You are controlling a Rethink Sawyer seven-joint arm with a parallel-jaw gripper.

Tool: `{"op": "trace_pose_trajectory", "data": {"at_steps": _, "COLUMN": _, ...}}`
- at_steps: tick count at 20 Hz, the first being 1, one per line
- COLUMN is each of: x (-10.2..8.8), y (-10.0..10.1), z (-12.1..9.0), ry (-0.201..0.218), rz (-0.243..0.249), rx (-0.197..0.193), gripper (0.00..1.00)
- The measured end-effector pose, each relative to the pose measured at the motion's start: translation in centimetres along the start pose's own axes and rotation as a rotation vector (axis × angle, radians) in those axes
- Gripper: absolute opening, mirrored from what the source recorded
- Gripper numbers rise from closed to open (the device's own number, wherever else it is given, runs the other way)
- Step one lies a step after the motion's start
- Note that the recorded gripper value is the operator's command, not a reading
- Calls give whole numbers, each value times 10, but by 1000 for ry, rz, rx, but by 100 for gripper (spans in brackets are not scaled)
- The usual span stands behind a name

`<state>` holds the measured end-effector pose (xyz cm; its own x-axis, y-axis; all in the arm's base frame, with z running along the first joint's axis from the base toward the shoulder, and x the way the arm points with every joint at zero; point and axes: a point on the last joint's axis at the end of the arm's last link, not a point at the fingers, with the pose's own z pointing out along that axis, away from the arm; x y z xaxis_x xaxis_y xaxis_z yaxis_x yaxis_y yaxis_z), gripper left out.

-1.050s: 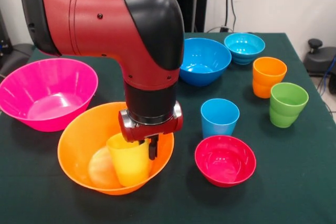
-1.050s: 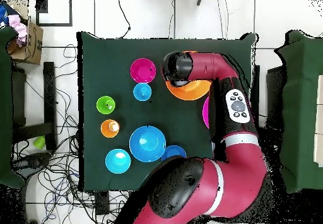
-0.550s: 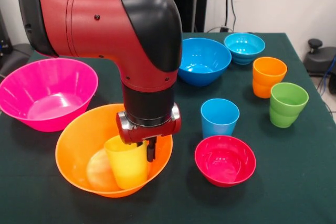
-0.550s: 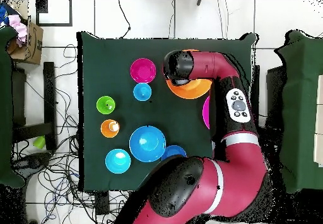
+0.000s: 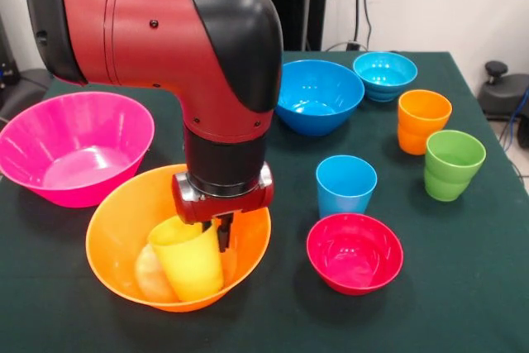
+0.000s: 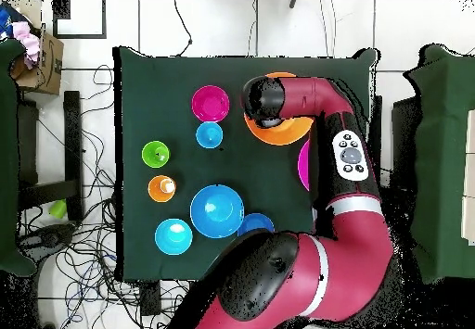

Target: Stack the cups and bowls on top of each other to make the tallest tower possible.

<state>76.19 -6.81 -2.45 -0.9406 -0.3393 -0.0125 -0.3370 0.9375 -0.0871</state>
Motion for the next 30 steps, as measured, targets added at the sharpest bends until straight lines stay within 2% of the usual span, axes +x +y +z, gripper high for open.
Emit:
{"op": "trace_pose_trajectory", "data": {"at_steps": 7, "x": 10, "y": -9, "z": 3, "ry": 22, "rz": -18, "rx": 34, "gripper": 0}}
{"op": "trace_pose_trajectory", "data": {"at_steps": 17, "x": 13, "y": -10, "z": 5, "ry": 50, "rz": -14, "rx": 30, "gripper": 0}}
{"op": "trace_pose_trajectory", "data": {"at_steps": 30, "x": 8, "y": -5, "z": 4, "ry": 161, "rz": -7, "rx": 7, "gripper": 0}}
